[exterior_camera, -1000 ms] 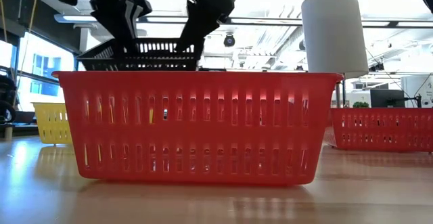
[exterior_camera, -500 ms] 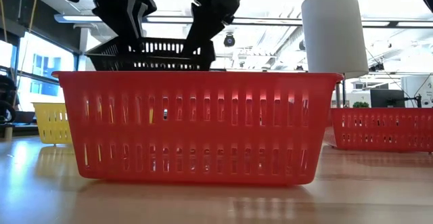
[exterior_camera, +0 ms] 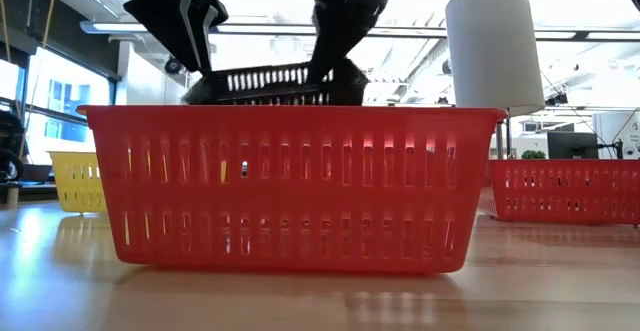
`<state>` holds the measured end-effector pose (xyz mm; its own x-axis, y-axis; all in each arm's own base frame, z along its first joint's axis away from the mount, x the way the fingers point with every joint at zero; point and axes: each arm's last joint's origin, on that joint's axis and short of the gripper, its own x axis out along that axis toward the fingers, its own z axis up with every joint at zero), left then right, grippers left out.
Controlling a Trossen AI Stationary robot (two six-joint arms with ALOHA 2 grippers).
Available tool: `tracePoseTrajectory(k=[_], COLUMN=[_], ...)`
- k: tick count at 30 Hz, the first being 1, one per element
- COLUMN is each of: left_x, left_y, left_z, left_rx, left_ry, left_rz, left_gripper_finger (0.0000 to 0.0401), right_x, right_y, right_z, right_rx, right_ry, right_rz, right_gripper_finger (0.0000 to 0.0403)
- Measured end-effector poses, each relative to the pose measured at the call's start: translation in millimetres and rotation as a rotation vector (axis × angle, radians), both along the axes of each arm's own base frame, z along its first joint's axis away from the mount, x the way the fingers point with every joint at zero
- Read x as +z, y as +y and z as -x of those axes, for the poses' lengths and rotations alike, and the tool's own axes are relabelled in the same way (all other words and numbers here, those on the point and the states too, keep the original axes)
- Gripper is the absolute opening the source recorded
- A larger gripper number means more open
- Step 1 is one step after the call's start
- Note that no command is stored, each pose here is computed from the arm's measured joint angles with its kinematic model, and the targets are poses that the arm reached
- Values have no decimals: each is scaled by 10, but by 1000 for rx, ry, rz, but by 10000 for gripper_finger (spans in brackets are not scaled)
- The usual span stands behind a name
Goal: Stack baskets by color
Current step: Stack the left black bin on top of the right stacked black bins
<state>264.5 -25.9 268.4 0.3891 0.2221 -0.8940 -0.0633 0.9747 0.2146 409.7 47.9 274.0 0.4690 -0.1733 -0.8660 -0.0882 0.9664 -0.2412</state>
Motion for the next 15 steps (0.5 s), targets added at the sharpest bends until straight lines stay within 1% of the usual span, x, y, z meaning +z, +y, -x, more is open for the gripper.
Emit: tracePoseTrajectory(k=[3, 5, 10, 15], left_x=[2, 2, 4, 4], left_y=[0, 1, 1, 1], left_z=[1, 2, 1, 1], left_rx=[0, 0, 1, 1], left_ry=[-1, -1, -3, -2], left_rz=[0, -1, -2, -3], left_gripper_finger=[119, 117, 115, 115], right_x=[117, 139, 191, 205], right_y=[15, 27, 81, 170], right_z=[109, 167, 327, 577], right_rx=[-42, -67, -103, -145], right_ry=[1, 2, 12, 7], right_rz=[26, 52, 31, 9], right_gripper_finger=[0, 0, 0, 0])
